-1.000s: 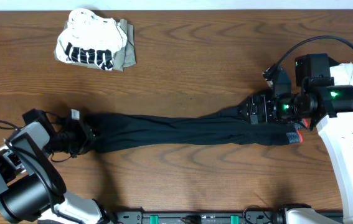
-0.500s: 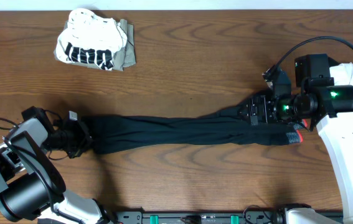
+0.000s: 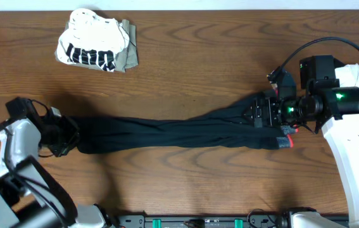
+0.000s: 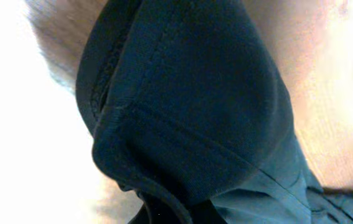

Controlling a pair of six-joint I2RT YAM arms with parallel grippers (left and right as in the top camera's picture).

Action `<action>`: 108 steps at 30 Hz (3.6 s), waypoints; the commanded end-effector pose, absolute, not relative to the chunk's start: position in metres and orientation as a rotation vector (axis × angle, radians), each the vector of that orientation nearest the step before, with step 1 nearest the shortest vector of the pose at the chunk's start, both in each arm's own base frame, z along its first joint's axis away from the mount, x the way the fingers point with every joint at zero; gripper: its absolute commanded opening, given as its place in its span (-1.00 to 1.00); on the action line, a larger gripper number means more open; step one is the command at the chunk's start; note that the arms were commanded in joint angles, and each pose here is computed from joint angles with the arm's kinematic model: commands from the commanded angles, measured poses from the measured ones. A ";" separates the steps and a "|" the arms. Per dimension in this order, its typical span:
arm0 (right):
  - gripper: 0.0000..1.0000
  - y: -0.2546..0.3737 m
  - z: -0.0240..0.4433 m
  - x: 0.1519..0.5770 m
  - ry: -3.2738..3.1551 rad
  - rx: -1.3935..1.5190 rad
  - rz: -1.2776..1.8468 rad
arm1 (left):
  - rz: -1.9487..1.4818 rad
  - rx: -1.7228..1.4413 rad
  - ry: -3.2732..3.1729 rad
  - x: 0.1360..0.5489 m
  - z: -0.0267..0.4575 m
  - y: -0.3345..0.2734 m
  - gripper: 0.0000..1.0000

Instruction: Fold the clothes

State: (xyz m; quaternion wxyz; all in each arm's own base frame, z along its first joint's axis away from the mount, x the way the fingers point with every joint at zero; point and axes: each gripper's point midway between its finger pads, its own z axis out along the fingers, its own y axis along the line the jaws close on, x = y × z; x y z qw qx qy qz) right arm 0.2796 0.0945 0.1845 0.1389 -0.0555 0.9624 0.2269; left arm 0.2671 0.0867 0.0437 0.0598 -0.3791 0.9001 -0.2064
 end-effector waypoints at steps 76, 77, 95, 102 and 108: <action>0.98 0.096 0.172 0.265 2.873 -0.002 0.691 | -0.450 -0.456 2.992 0.273 0.068 -0.061 -0.01; 0.98 0.096 0.172 0.264 2.876 0.000 0.691 | -0.431 -0.487 2.983 0.274 0.067 -0.053 -0.01; 0.98 0.097 0.173 0.265 2.869 -0.003 0.696 | -0.747 -0.402 2.896 0.274 0.053 -0.032 0.96; 0.99 0.096 0.172 0.262 2.883 0.001 0.696 | -0.934 -0.364 2.916 0.274 0.031 -0.048 0.96; 0.98 0.096 0.172 0.261 2.887 0.003 0.697 | -1.021 -0.411 2.972 0.269 0.007 -0.054 0.96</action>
